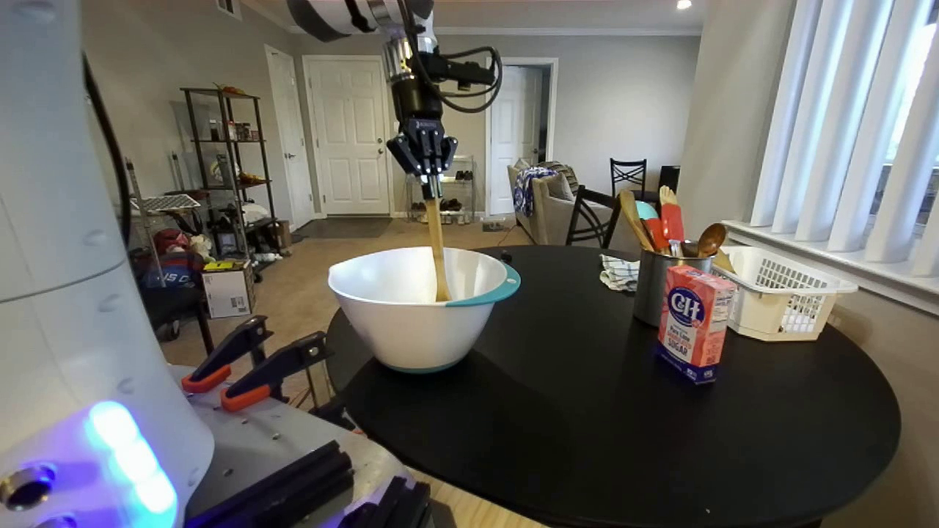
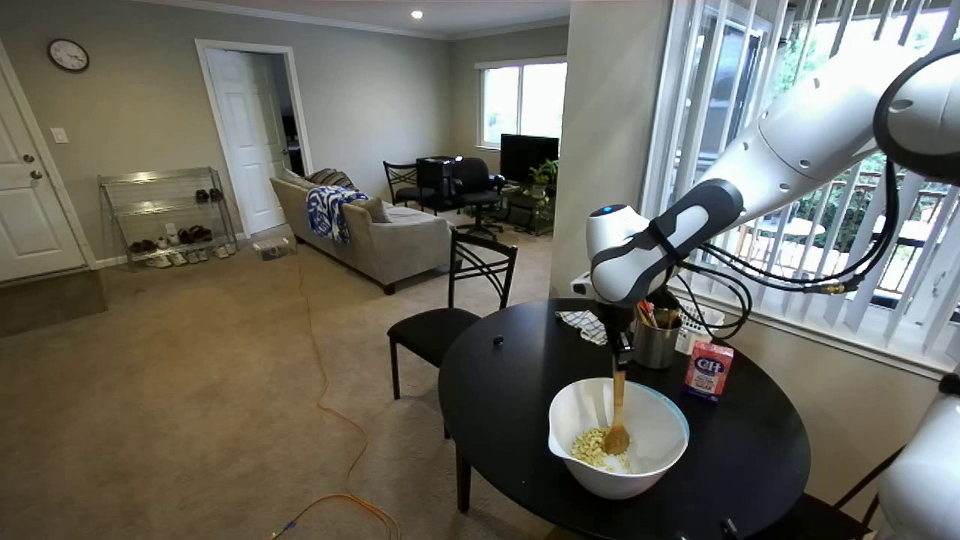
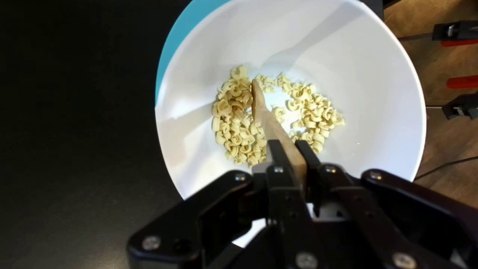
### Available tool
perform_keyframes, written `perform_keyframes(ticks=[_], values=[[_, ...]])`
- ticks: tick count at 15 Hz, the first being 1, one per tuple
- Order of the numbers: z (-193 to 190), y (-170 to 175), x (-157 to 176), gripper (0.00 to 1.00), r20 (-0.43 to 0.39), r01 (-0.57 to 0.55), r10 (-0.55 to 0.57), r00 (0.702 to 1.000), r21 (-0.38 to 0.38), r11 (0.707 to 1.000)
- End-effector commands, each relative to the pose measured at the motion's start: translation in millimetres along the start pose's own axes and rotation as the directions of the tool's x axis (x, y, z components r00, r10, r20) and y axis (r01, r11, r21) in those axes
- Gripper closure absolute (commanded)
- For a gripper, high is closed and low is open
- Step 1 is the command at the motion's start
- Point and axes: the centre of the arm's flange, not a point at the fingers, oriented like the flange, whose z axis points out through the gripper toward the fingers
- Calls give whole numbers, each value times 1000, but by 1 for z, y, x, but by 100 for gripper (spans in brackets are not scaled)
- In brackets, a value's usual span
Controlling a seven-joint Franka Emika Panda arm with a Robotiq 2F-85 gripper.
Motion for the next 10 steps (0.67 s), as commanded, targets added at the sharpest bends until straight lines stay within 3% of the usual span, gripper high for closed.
perform_keyframes(ticks=[1, 7, 10], values=[[-8, -10, -1, 97, -59, -11, 9, 998, -37, 999], [-16, -20, 3, 97, -201, -28, 39, 979, 56, 998], [-15, -28, 2, 97, -210, -7, 27, 977, 99, 995]])
